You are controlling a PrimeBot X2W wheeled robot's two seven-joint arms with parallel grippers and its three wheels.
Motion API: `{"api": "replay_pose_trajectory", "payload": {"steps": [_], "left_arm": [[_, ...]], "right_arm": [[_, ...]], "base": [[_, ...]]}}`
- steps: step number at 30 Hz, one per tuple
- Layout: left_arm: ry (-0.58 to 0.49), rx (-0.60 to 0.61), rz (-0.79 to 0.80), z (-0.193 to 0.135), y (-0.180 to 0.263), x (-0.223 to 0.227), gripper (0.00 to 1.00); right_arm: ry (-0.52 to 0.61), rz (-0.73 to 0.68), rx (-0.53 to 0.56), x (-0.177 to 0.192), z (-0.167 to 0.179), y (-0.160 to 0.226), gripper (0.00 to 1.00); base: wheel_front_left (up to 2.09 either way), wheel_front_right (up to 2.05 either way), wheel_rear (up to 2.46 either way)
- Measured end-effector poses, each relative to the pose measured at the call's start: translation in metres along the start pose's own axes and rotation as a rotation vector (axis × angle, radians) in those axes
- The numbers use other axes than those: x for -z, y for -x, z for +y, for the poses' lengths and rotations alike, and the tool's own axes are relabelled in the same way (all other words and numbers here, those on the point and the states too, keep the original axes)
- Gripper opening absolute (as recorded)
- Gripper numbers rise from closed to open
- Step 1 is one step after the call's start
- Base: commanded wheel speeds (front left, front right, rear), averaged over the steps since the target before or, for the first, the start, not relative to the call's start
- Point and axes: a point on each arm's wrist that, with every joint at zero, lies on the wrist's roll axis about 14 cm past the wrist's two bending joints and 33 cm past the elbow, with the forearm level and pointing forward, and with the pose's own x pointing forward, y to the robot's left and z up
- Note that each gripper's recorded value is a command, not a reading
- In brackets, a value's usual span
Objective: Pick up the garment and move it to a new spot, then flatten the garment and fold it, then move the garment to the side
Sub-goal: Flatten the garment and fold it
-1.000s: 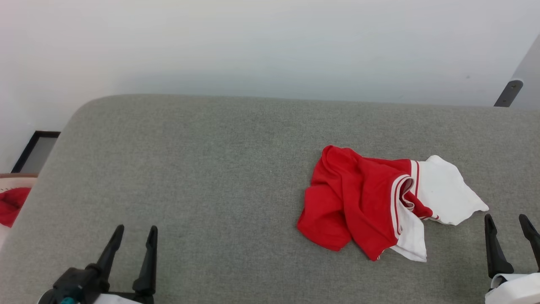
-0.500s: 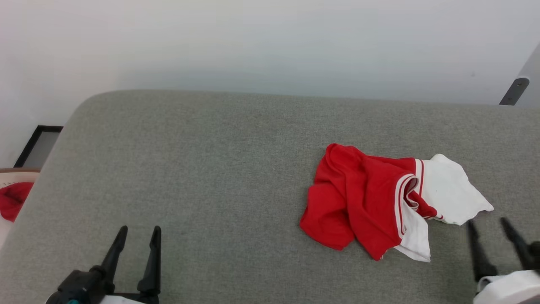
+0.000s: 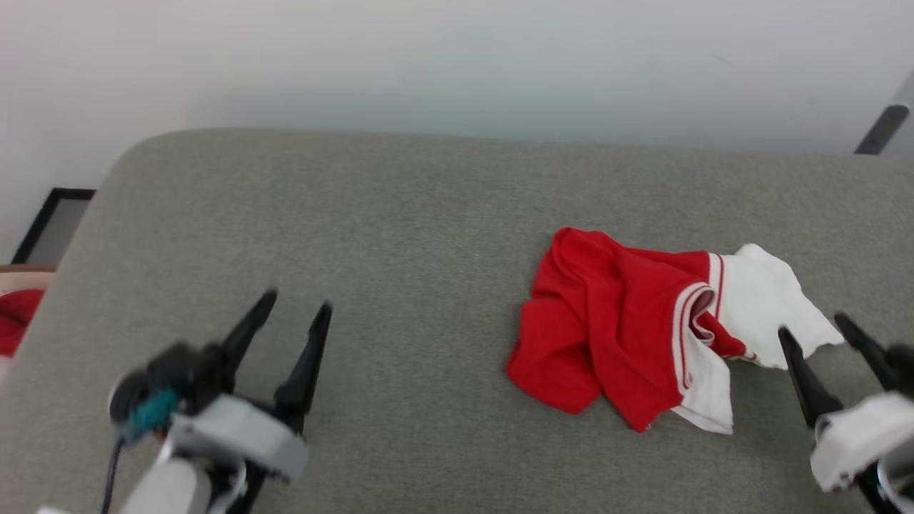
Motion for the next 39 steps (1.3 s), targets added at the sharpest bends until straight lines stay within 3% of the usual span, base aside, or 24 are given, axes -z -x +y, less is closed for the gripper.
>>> {"api": "replay_pose_trajectory", "payload": {"steps": [7,13,20,27,28,29,30,35,39], "left_arm": [[-0.026,0.133,-0.024,-0.025,-0.052,-0.022,1.00],[-0.022,0.187,-0.011,-0.040,-0.087,-0.013,1.00],[0.022,0.145,0.005,-0.025,-0.099,0.009,1.00],[0.029,0.086,0.022,-0.005,-0.091,0.023,1.00],[0.030,0.082,0.022,-0.003,-0.090,0.024,1.00],[0.031,0.078,0.025,-0.002,-0.089,0.026,1.00],[0.032,0.074,0.028,-0.001,-0.088,0.027,1.00],[0.028,0.068,0.046,-0.001,-0.085,0.035,1.00],[0.030,0.078,0.045,-0.008,-0.085,0.035,1.00]], "right_arm": [[0.082,0.181,-0.030,0.005,-0.020,-0.034,1.00],[0.050,0.412,-0.013,0.030,-0.046,-0.057,1.00],[0.024,0.610,-0.003,0.054,-0.064,-0.078,1.00],[0.012,0.803,-0.062,0.090,-0.048,-0.086,1.00],[0.011,0.805,-0.063,0.090,-0.049,-0.089,0.96],[0.008,0.807,-0.067,0.089,-0.048,-0.091,0.28],[-0.002,0.803,-0.076,0.090,-0.046,-0.093,0.00],[-0.031,0.751,-0.080,0.087,-0.046,-0.097,0.00],[-0.050,0.670,0.003,0.071,-0.081,-0.092,0.00]], "base": [[0.00,0.00,0.00],[0.00,0.00,0.00],[0.00,0.00,0.00],[0.00,0.00,0.00],[0.00,0.00,0.00],[0.00,0.00,0.00],[0.00,0.00,0.00],[0.00,0.00,0.00],[0.00,0.00,0.00]]}}
